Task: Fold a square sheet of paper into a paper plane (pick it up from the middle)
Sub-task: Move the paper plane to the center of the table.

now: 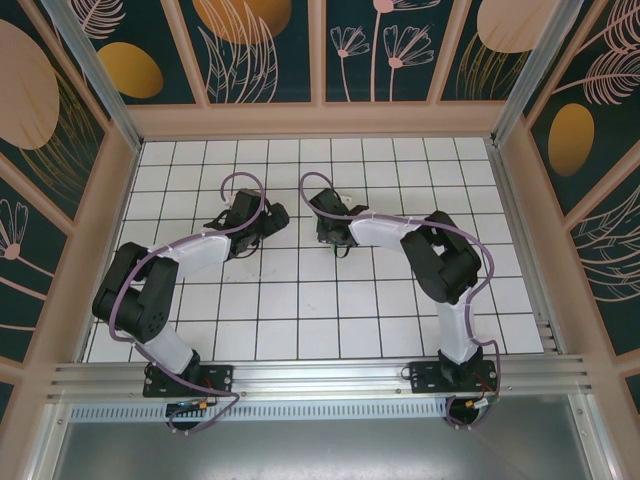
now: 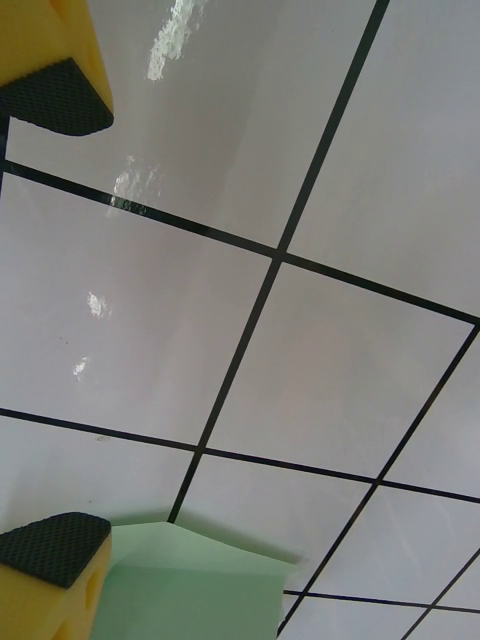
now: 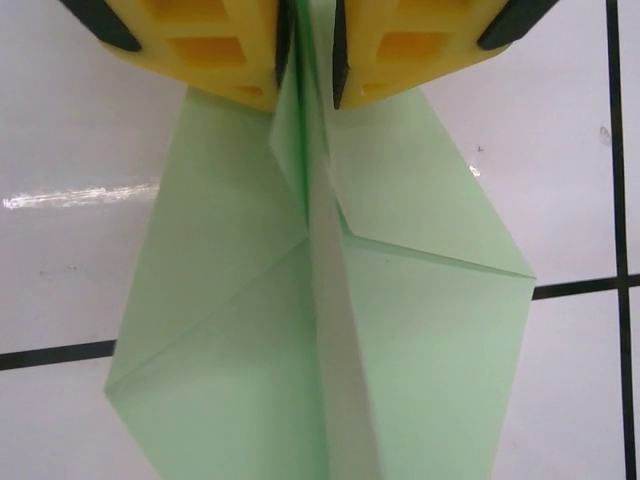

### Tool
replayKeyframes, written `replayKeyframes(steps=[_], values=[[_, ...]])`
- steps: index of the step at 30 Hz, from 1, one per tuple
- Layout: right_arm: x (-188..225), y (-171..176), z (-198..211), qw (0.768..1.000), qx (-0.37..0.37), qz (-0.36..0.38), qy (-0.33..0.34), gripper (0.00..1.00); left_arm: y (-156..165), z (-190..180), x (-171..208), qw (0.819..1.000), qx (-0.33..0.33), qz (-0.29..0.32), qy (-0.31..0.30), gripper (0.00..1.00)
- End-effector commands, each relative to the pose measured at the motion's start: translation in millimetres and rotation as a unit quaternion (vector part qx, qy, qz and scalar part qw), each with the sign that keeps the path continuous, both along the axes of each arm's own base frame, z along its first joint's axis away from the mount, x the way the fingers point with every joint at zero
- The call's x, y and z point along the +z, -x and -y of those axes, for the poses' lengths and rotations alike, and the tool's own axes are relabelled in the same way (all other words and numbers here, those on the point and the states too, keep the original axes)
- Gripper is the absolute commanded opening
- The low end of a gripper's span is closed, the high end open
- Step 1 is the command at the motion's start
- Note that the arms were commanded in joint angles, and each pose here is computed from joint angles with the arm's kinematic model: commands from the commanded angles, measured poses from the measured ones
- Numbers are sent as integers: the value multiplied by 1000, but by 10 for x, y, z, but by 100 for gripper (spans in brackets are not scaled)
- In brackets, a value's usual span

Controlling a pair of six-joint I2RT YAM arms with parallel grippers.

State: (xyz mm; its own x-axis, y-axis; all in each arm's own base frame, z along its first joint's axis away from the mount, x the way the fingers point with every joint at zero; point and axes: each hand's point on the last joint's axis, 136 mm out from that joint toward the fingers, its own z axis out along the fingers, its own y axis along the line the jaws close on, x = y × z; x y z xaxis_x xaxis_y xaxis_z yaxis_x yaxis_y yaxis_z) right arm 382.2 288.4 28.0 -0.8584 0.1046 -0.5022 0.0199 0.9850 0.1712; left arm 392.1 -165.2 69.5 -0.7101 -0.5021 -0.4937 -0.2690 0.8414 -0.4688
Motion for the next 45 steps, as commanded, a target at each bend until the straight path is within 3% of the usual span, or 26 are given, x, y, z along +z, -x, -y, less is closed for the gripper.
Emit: replayKeyframes(steps=[1, 3, 9, 23, 45], values=[[187, -68, 19, 1000, -12, 23, -8, 11, 24, -59, -114, 1000, -2, -14, -15, 99], [172, -84, 30, 1000, -9, 24, 7, 6, 27, -60, -117, 1000, -2, -14, -16, 98], [181, -246, 19, 998, -3, 46, 44, 5, 29, -87, -117, 1000, 4, -15, -17, 99], [138, -776, -206, 997, 22, 64, 40, 8, 71, -239, -75, 999, 21, -14, -20, 99], [-371, -685, -160, 998, 23, 5, 66, 15, 79, -232, -92, 999, 16, -18, -21, 98]])
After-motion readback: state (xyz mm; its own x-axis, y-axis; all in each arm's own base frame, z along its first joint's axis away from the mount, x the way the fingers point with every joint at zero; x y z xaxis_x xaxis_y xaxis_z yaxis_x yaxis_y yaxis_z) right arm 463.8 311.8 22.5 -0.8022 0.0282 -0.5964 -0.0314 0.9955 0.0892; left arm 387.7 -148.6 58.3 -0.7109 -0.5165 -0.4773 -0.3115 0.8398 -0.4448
